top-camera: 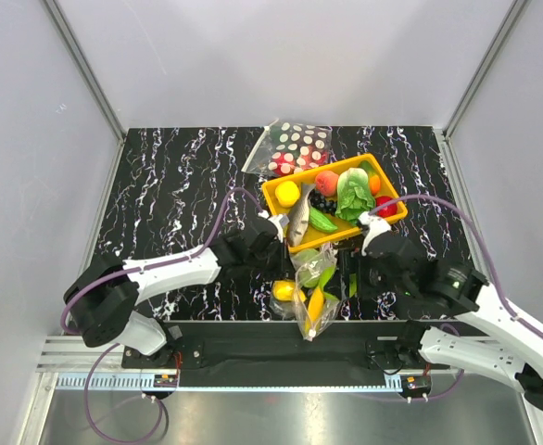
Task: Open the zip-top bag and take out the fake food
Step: Pick up the fake fruit from the zipper food storage bag, then place the fake fruit in the bin.
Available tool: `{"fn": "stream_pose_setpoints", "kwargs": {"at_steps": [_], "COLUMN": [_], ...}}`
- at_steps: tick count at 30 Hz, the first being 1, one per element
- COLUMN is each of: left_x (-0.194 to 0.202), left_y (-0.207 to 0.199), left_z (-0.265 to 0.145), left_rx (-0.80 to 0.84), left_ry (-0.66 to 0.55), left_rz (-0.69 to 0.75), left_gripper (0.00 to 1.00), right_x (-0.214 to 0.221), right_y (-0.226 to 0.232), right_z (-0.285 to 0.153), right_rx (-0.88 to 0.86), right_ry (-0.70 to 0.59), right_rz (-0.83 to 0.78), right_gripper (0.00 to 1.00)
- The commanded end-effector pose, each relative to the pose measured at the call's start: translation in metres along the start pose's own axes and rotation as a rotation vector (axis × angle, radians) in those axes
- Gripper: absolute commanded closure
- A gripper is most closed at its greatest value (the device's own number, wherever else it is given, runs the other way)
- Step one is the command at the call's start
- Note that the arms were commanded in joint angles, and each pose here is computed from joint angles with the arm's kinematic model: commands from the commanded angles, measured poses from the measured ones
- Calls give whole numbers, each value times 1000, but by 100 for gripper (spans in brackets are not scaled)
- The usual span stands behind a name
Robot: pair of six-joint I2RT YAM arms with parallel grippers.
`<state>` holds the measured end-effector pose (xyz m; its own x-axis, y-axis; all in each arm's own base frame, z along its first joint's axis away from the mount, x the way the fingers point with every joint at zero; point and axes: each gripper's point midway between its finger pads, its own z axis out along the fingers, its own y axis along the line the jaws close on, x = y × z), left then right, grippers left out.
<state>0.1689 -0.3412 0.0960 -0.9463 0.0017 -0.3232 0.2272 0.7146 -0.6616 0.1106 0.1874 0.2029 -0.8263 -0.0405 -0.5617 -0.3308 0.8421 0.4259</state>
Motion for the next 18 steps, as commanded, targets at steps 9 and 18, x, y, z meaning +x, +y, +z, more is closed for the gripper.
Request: {"fn": "stream_pose_setpoints", "kwargs": {"at_steps": [9, 18], "left_x": [-21, -18], "left_y": [-3, 9], "left_z": [-17, -31], "left_rx": [17, 3], "left_ry": [-59, -97], "left_rz": [29, 6], "left_gripper": [100, 100], "right_x": [-102, -199], "right_y": [2, -12], "right_z": [-31, 21], "right_rx": [169, 56], "right_ry": [-289, -324], "right_rz": [-70, -34], "right_gripper": [89, 89]}}
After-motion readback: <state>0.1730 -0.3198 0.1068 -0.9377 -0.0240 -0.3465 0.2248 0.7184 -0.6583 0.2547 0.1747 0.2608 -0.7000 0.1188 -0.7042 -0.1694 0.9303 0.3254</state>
